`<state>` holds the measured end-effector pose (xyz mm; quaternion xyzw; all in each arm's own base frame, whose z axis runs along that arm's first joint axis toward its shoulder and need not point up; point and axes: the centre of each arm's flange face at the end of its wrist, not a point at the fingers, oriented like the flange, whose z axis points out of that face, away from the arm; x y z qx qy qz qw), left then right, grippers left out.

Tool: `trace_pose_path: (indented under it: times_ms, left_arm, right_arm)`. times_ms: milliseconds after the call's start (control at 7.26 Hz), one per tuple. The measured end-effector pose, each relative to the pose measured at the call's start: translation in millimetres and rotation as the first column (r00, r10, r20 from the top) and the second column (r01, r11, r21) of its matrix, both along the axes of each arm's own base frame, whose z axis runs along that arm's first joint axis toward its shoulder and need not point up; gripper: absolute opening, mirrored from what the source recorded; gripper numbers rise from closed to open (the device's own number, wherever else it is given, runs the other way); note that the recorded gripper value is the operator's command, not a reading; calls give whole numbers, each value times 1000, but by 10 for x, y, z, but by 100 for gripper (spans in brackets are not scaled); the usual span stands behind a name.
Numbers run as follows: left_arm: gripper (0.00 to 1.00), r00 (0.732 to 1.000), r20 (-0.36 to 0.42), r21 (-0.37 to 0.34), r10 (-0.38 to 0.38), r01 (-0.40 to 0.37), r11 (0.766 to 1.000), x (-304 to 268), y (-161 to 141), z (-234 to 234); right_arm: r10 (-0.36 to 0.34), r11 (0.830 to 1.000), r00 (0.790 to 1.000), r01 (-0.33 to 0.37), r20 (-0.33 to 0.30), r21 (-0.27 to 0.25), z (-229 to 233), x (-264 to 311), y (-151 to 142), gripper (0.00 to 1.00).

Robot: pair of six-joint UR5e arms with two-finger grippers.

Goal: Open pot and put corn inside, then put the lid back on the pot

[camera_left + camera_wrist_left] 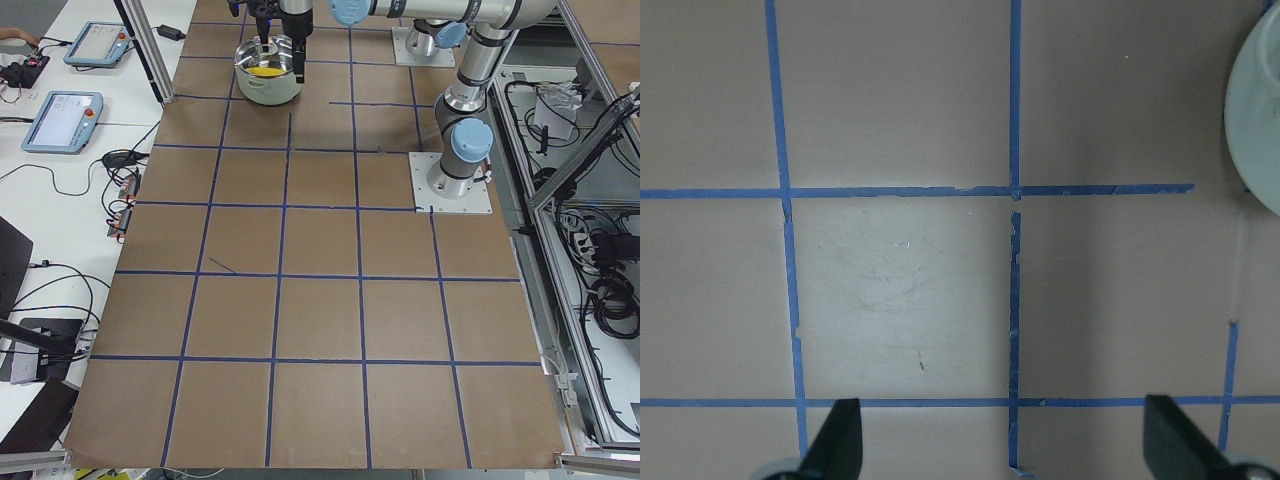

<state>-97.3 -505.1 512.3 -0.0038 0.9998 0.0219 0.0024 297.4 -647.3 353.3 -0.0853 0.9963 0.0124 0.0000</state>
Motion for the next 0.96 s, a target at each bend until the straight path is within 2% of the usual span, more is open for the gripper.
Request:
trace_pose_path:
  times_ms: [688, 964]
  left_arm:
    - [100, 1000, -3, 3, 0, 0, 1000, -2, -1, -5]
    - [100, 1000, -3, 1, 0, 0, 1000, -3, 5, -3]
  right_arm:
    - [-6, 999, 1000, 6, 2, -43, 128, -12, -24, 100]
    - [-32, 997, 999, 33, 11, -67, 417, -249, -53, 100]
